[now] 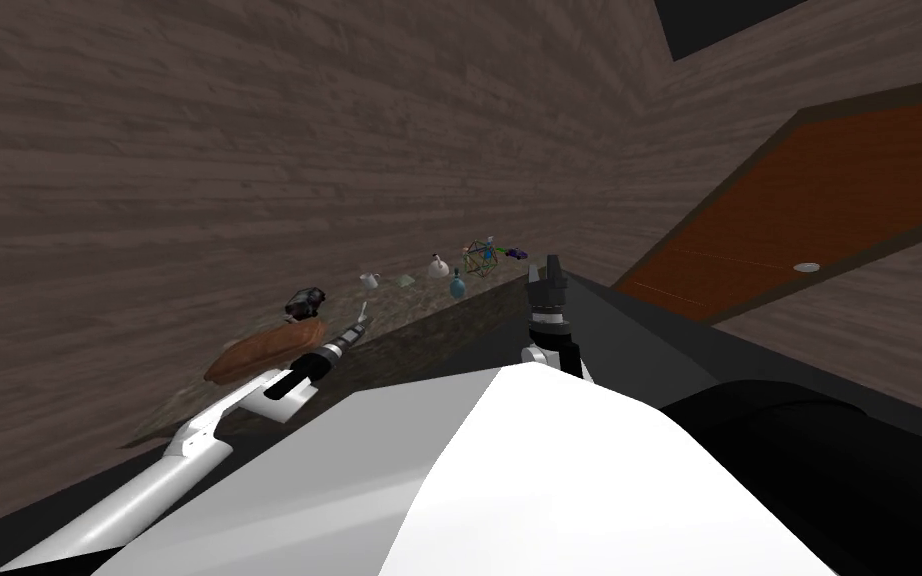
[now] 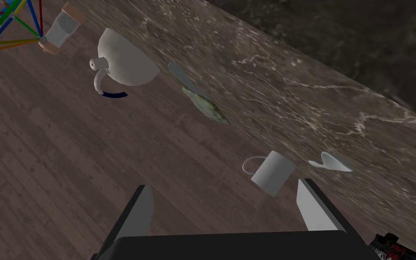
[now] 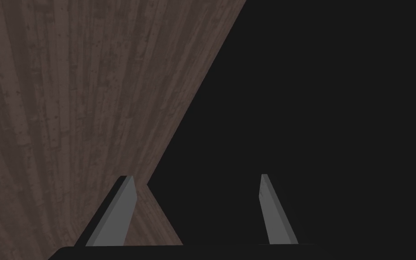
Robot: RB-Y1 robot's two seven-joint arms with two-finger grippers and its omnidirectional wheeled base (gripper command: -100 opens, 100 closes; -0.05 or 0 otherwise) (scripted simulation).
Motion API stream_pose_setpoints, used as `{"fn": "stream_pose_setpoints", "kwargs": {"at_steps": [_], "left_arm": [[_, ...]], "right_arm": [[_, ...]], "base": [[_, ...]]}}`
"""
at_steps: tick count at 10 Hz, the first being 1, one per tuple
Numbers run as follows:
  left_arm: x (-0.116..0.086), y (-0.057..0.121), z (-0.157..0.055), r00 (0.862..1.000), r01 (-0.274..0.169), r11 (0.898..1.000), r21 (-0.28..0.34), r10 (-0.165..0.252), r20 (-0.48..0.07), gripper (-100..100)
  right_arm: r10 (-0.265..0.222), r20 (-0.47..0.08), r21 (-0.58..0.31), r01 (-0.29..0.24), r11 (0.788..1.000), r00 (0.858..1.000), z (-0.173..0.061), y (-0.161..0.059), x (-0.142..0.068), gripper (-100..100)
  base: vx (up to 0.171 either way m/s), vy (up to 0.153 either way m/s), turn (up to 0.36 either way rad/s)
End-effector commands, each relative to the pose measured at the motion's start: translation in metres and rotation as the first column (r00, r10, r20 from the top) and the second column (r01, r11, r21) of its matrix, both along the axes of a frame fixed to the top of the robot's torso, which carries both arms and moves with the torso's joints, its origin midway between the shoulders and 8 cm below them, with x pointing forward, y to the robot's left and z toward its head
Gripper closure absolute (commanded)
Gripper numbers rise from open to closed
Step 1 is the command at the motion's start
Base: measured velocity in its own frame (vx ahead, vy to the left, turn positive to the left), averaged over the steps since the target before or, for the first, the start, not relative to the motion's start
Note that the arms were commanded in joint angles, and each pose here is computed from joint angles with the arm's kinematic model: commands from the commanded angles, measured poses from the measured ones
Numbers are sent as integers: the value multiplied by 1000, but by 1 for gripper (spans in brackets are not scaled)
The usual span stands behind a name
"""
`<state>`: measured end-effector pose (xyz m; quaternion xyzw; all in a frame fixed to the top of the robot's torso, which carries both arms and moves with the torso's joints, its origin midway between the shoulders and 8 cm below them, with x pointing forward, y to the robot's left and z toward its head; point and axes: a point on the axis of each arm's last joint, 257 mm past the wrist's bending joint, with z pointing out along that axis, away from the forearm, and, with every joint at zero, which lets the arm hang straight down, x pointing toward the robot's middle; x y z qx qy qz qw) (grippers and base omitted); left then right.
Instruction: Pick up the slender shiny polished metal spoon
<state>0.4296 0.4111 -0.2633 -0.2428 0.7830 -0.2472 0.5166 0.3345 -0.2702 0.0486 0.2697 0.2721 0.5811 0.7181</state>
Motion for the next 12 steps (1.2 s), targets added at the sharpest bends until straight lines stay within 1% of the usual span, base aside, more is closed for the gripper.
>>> {"fn": "stream_pose_setpoints", "kwargs": {"at_steps": [1, 2, 3, 4, 5, 6, 7, 9, 11, 12], "left_arm": [[-10, 30, -16, 996, -46, 998, 44, 49, -69, -100], [-20, 55, -28, 989, -79, 993, 82, 89, -121, -100], [-20, 58, -27, 988, -80, 992, 95, 91, -125, -100], [-31, 85, -37, 975, -114, 984, 139, 138, -174, -100], [-31, 85, -37, 975, -114, 984, 139, 138, -174, -100], [-44, 109, -46, 958, -147, 973, 179, 185, -219, -100], [-44, 110, -45, 958, -146, 972, 183, 185, -219, -100], [-71, 156, -57, 916, -199, 943, 266, 276, -290, -100], [-97, 195, -64, 870, -239, 910, 340, 356, -340, -100], [-97, 195, -64, 870, -239, 910, 340, 356, -340, -100]], "right_arm": [[0, 0, 0, 0, 1000, 1000, 0, 0, 0, 0], [0, 0, 0, 0, 1000, 1000, 0, 0, 0, 0], [0, 0, 0, 0, 1000, 1000, 0, 0, 0, 0], [0, 0, 0, 0, 1000, 1000, 0, 0, 0, 0], [0, 0, 0, 0, 1000, 1000, 0, 0, 0, 0], [0, 0, 0, 0, 1000, 1000, 0, 0, 0, 0], [0, 0, 0, 0, 1000, 1000, 0, 0, 0, 0], [0, 0, 0, 0, 1000, 1000, 0, 0, 0, 0], [0, 0, 0, 0, 1000, 1000, 0, 0, 0, 0], [0, 0, 0, 0, 1000, 1000, 0, 0, 0, 0]], "base": [[50, -20, -165], [74, -30, -214], [68, -20, -71], [80, -28, -116], [59, -13, -70], [58, -11, -167], [49, -4, -68], [79, -13, -178], [130, -10, -162], [93, -12, -61]]}}
